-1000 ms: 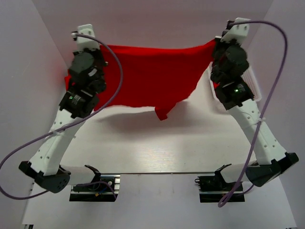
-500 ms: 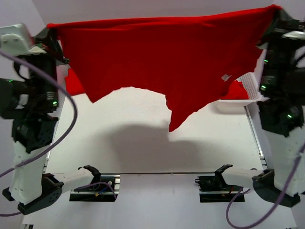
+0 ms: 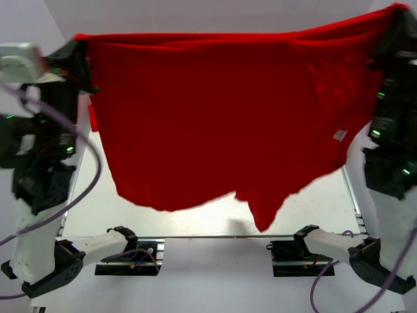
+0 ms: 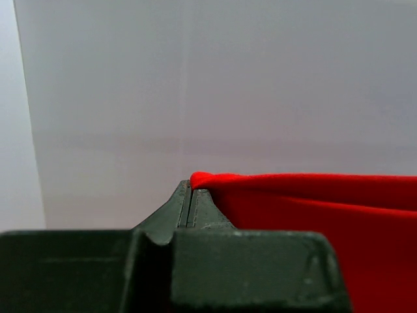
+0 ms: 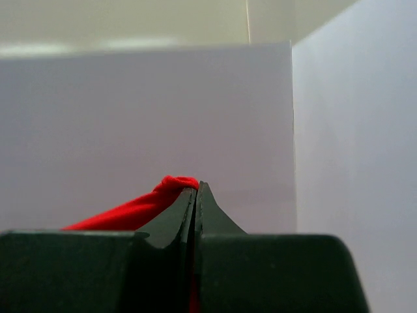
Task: Fold and stack the t-shirts
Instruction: Flatten out the tshirt
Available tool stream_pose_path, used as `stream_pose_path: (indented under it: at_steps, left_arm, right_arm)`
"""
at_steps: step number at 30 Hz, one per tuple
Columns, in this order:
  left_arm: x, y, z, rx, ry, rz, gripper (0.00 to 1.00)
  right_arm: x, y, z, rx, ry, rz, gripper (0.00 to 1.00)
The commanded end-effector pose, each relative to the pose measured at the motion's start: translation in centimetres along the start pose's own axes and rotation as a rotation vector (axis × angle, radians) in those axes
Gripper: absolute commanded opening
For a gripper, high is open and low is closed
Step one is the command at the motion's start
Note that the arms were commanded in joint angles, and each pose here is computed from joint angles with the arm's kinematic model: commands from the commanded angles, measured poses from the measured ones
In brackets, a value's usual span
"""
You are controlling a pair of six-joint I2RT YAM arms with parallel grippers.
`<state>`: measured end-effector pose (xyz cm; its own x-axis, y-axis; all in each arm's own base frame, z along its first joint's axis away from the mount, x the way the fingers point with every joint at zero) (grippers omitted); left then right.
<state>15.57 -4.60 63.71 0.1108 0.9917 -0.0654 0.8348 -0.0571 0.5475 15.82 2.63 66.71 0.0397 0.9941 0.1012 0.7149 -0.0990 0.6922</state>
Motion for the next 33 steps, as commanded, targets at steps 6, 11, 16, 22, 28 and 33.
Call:
stream_pose_path:
  at_steps: [6, 11, 16, 22, 28, 33]
  left_arm:
    - [-3.2, 4.0, 23.4, 0.461, 0.196, -0.319, 0.0]
    - [-2.1, 3.5, 40.3, 0.787, 0.223, -0.452, 0.0]
    - [0.2, 5.6, 52.6, 1.11, 0.317, -0.554, 1.0]
    - [0.6, 8.8, 55.1, 1.103, 0.25, -0.449, 1.0]
    - [0.6, 5.7, 53.8, 1.117, 0.207, -0.37, 1.0]
    - [-0.1, 4.2, 51.5, 1.145, 0.174, -0.306, 1.0]
  right_arm:
    - [5.7, 2.2, 21.1, 0.342, -0.207, 0.141, 0.0]
    - [8.7, 0.4, 41.0, 0.721, -0.24, 0.114, 0.0]
    - [10.4, -1.3, 57.2, 1.049, -0.288, 0.049, 0.7]
    - [10.2, -1.0, 57.3, 1.061, -0.182, -0.077, 0.9]
    - [9.8, -2.3, 55.4, 1.124, -0.149, -0.137, 0.9]
    - [9.9, -5.7, 54.5, 1.228, -0.067, -0.176, 0.9]
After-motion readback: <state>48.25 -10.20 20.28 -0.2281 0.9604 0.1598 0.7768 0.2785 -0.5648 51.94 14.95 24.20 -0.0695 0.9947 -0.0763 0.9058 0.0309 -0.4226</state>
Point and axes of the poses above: each gripper's point midway between its finger pads, its own y axis out along the fingers, its own x axis along the line the jaws close on, z = x × y, the point moved 8 cm from there along -y, back along the fingers, and after that the axes turned 1 degree about y, right-handed, at the moved point
